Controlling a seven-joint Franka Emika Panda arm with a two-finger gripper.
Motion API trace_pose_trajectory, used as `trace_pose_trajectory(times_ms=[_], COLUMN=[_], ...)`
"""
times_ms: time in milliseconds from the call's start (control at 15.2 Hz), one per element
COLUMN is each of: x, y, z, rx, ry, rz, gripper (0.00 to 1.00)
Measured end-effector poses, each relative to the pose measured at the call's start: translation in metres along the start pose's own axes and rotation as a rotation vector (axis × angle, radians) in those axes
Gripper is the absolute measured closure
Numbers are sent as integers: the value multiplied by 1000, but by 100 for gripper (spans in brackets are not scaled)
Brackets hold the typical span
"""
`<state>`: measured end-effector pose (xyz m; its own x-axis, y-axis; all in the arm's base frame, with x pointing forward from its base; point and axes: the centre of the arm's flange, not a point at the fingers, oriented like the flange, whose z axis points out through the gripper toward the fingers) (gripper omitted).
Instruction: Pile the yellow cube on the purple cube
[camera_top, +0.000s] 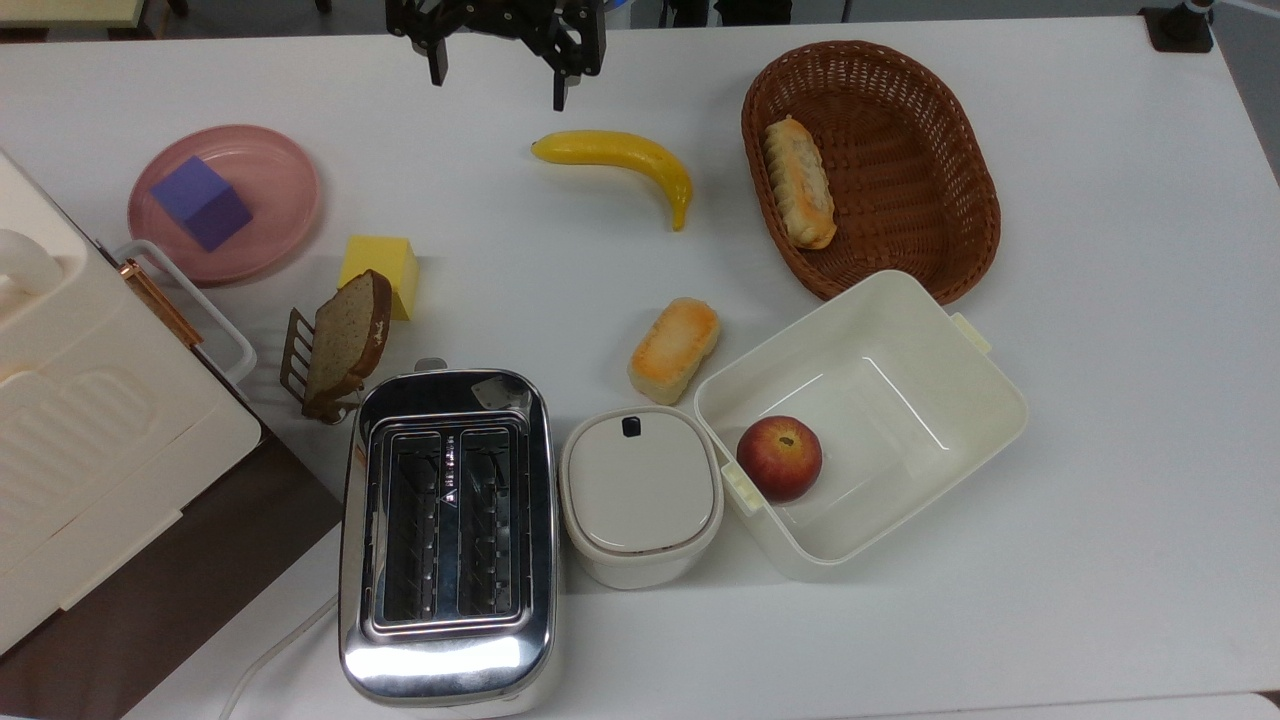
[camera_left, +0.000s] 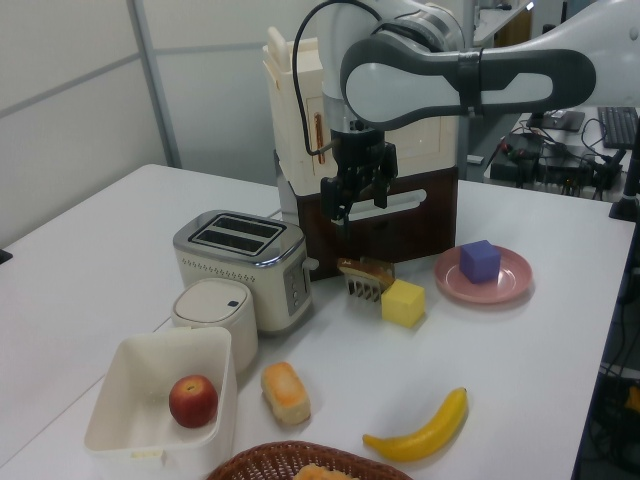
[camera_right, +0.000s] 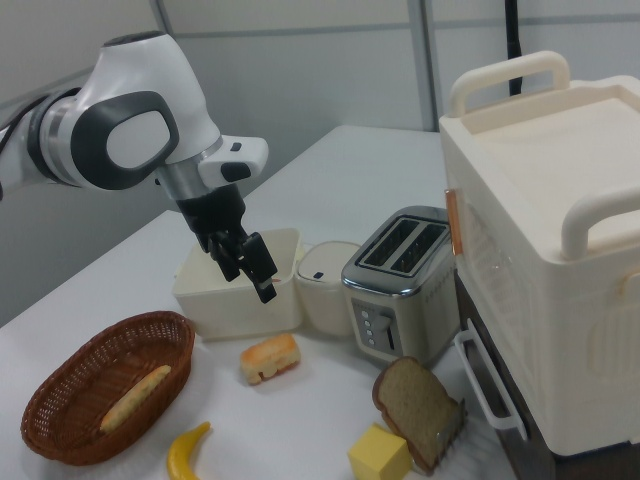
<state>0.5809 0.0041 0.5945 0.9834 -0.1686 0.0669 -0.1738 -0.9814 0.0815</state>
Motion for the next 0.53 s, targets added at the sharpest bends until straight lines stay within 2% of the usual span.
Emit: trace_pose_trajectory(times_ms=[66,264,527], x=[0,1,1], y=[1,7,10], z=[0,-1,-2], rx=[0,54,58], ry=[0,-5,-3], rz=[2,-89,-110], gripper=[0,0,0])
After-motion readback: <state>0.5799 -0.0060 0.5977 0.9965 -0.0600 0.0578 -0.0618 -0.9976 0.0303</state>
